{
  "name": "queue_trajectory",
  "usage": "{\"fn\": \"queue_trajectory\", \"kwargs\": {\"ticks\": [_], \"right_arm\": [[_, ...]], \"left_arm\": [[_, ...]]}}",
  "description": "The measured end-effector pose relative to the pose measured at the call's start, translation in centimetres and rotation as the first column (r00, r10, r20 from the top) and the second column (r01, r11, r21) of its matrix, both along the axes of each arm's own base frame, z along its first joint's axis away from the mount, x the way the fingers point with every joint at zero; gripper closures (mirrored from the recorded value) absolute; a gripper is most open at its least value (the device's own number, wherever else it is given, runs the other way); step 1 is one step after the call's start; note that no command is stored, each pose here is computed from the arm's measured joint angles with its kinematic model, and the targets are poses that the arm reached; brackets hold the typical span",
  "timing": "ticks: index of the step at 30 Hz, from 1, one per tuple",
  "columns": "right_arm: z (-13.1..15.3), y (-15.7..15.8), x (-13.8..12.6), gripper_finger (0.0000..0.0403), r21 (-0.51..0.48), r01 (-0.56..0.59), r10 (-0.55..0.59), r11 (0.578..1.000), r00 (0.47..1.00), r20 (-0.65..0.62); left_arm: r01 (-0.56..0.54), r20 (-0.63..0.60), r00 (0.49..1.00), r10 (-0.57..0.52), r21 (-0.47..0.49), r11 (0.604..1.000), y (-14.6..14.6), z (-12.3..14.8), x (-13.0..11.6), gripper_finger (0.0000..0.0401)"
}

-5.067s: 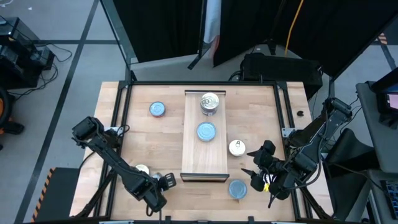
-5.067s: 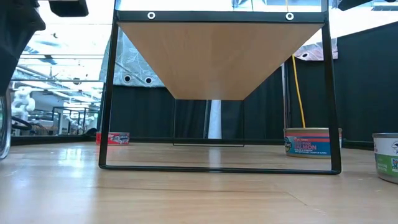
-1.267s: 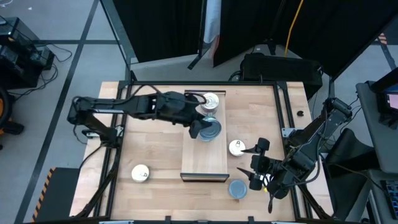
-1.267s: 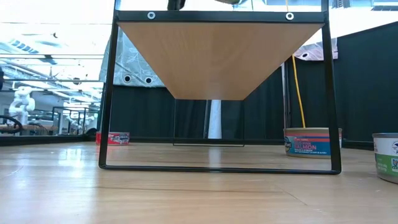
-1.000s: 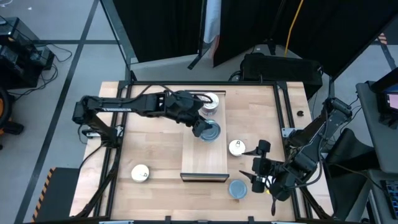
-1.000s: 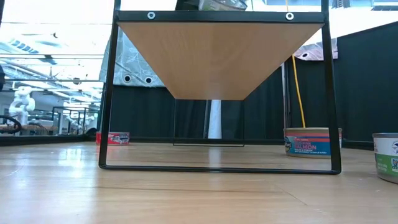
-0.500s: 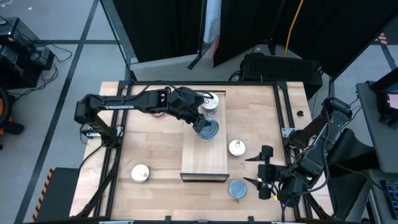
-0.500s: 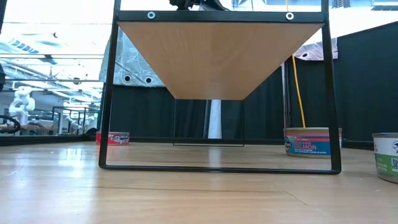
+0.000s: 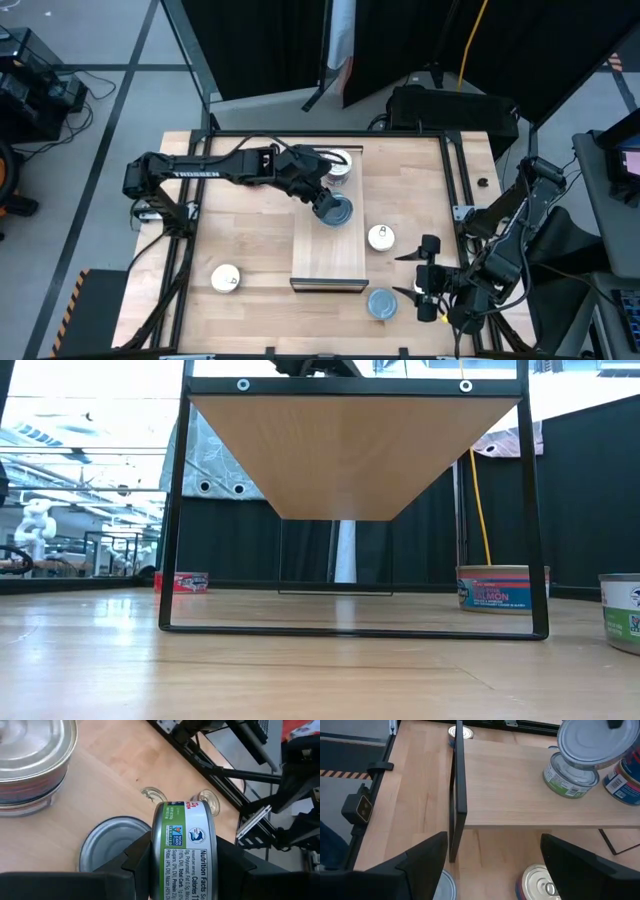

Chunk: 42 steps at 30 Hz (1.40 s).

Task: Stack canned seafood by type on shelf
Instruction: Stack the green white soda can on the shelf

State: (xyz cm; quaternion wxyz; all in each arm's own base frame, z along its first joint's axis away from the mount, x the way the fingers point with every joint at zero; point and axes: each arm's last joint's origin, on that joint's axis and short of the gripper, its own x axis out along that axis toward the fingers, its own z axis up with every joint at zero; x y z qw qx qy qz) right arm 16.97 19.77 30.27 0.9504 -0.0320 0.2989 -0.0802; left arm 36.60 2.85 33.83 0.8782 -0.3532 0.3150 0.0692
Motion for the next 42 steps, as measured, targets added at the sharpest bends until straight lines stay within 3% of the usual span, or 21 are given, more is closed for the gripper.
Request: {"fn": "queue_trajectory", "kwargs": {"ticks": [21, 33, 42], "right_arm": [[-0.04, 0.06, -0.02, 0.0090, 0.019, -0.008, 0.008, 1.000, 1.000, -0.015], [-0.04, 0.06, -0.02, 0.0090, 0.020, -0.009, 0.009, 1.000, 1.000, -0.016], [-0.04, 0.06, -0.02, 0.0090, 0.020, -0.009, 0.009, 1.000, 1.000, -0.016]], "left_arm": [[-0.041, -0.080, 0.996, 0.043, 0.024, 0.999, 0.35, -0.84, -0.22, 0.0240], [-0.070, -0.086, 0.994, 0.075, 0.052, 0.996, 0.47, -0.88, -0.26, 0.0181], [-0.078, -0.097, 0.992, 0.083, 0.059, 0.995, 0.49, -0.97, -0.33, 0.0172]]}}
